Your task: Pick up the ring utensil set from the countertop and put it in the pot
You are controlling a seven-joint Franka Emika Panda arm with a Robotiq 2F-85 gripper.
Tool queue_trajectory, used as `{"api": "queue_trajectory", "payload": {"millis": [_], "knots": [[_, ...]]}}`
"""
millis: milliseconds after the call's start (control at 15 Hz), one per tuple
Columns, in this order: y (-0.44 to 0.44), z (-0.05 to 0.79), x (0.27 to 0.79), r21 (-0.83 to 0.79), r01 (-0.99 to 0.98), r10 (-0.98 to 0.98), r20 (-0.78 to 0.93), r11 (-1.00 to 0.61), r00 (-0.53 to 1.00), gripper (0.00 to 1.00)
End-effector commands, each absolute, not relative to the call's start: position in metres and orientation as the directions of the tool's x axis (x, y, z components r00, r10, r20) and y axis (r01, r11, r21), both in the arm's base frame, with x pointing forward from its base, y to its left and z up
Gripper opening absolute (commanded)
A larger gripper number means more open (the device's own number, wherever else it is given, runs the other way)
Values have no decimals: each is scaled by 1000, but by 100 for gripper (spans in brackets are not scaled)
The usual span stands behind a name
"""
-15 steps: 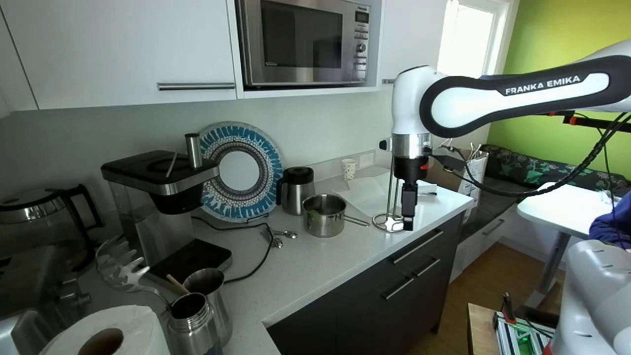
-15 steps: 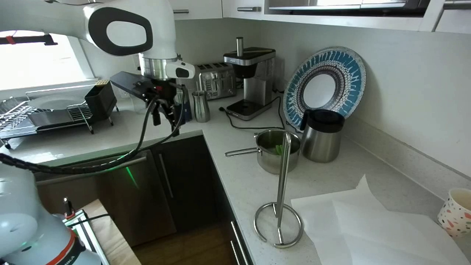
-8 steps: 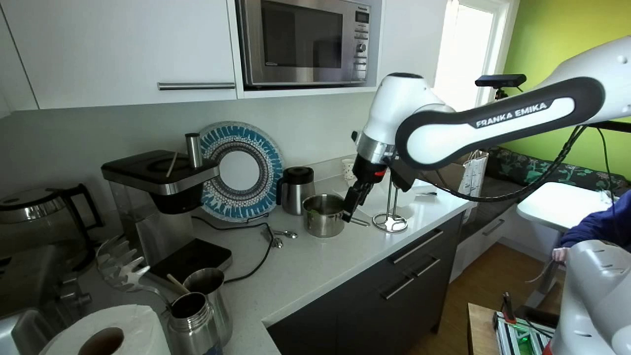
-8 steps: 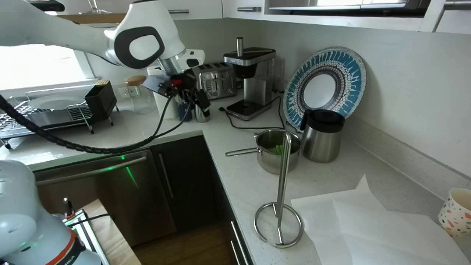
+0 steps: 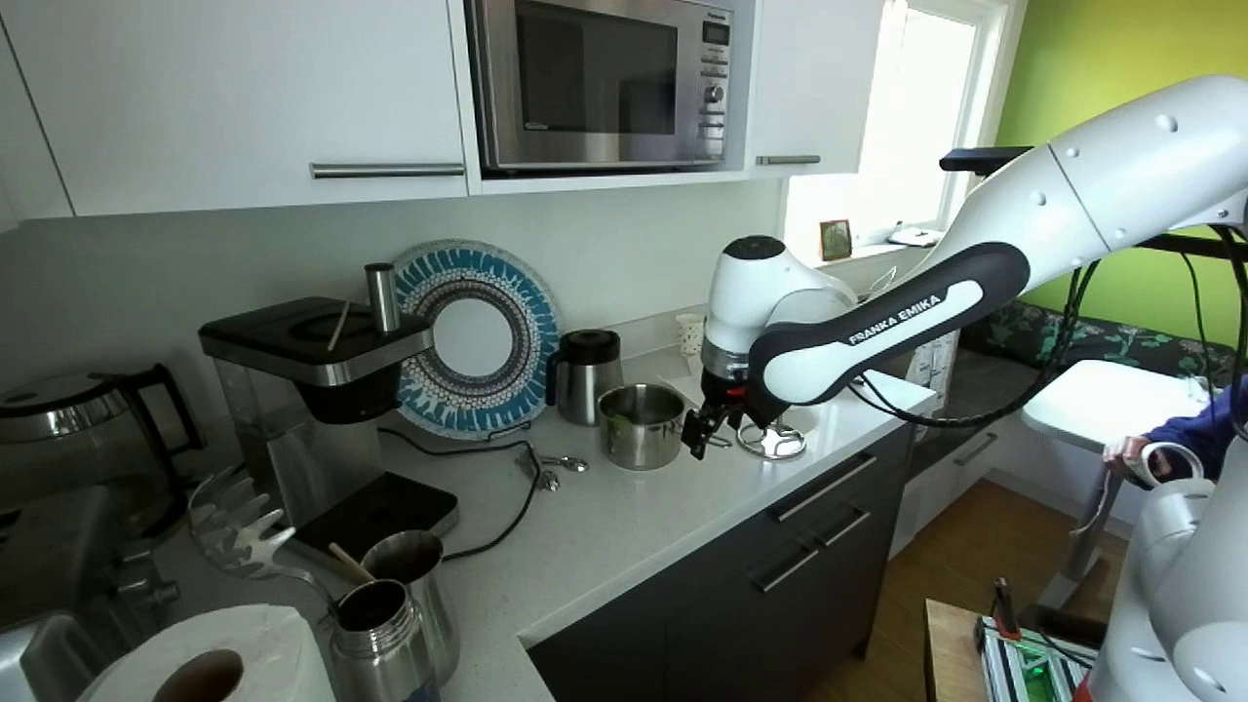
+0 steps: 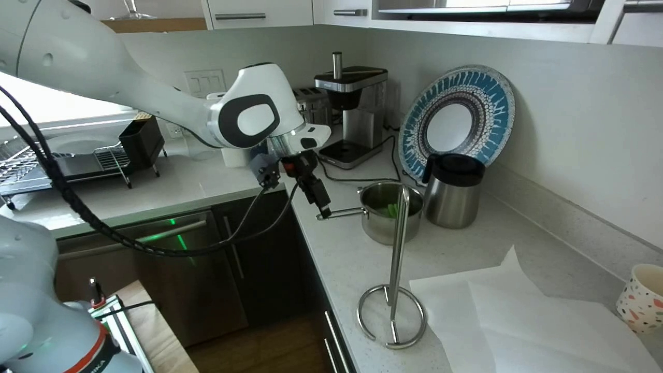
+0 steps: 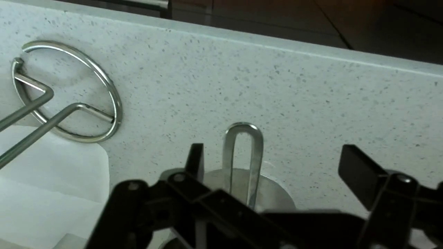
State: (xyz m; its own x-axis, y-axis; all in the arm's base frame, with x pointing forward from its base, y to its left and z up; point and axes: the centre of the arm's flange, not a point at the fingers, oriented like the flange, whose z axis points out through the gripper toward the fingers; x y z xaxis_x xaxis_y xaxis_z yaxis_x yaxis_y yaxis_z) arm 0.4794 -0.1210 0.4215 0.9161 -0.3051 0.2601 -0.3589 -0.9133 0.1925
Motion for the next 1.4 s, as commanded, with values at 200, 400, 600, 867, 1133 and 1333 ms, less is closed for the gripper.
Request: {"api": "queue_trajectory", "payload": {"millis": [200,400,600,867,1133,1333], "knots": [[-139,420,479,159,-452,-388,319,-878,865,100],[-152,426,478,88,-510,-444,382,-856,811,100],[-143,439,494,2,-430,-381,457,-903,804,100],[-99,451,544,3,-368,-306,549,-930,778,100],[-56,436,596,14,-327,-268,538,-945,799,100],[-52,437,582,17,-304,-248,534,-953,808,100]]}}
